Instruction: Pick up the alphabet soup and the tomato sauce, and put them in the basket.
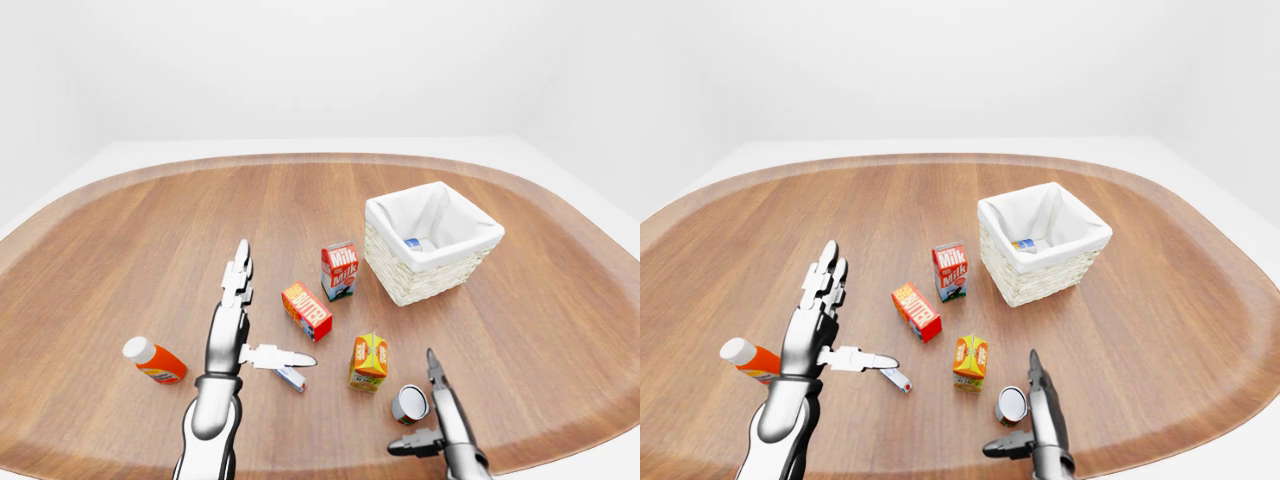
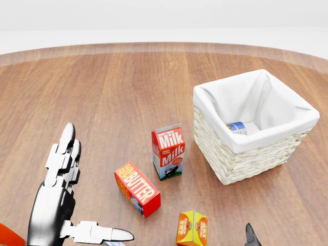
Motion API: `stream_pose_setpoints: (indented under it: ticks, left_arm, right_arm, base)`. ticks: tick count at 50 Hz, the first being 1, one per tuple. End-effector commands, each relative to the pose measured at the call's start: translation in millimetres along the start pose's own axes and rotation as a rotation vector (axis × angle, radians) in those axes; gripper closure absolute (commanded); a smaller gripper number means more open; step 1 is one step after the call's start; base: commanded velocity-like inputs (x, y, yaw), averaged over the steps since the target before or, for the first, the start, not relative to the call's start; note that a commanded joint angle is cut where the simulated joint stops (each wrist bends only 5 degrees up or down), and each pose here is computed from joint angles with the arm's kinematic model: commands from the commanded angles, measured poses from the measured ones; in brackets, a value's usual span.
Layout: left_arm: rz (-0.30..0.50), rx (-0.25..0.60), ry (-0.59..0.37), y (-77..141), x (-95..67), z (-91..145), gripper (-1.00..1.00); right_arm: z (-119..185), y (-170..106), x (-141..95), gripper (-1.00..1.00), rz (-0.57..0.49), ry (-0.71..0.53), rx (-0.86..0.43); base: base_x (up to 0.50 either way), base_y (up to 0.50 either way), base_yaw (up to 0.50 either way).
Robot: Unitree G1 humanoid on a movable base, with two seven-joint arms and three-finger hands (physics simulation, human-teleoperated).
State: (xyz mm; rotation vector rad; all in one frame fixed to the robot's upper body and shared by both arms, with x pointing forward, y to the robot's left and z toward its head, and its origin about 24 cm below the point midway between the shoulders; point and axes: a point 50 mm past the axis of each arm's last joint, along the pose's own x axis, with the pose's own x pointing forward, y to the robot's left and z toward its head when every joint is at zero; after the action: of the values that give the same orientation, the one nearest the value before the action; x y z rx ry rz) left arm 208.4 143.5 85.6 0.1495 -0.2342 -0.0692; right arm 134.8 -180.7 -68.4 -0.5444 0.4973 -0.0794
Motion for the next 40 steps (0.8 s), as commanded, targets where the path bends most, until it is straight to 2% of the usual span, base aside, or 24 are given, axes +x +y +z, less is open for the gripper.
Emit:
stream_pose_setpoints:
  ticks: [1,40]
  left_arm:
    - [0.001,-0.002,-0.001,0.5,0.7,-0.1,-1.00]
    - [0.001,-0.002,-0.001,0.5,0.7,-0.1,-1.00]
  right_arm:
    - [1.0,0.7,1.7,-1.00,-0.017,-0.007,-0.031]
    - [2.7,5.8,0.2,-1.00,-0.070,-0.047,-0.172]
  base:
    - [0.00,0.00,0.00]
    - [0.00,0.00,0.00]
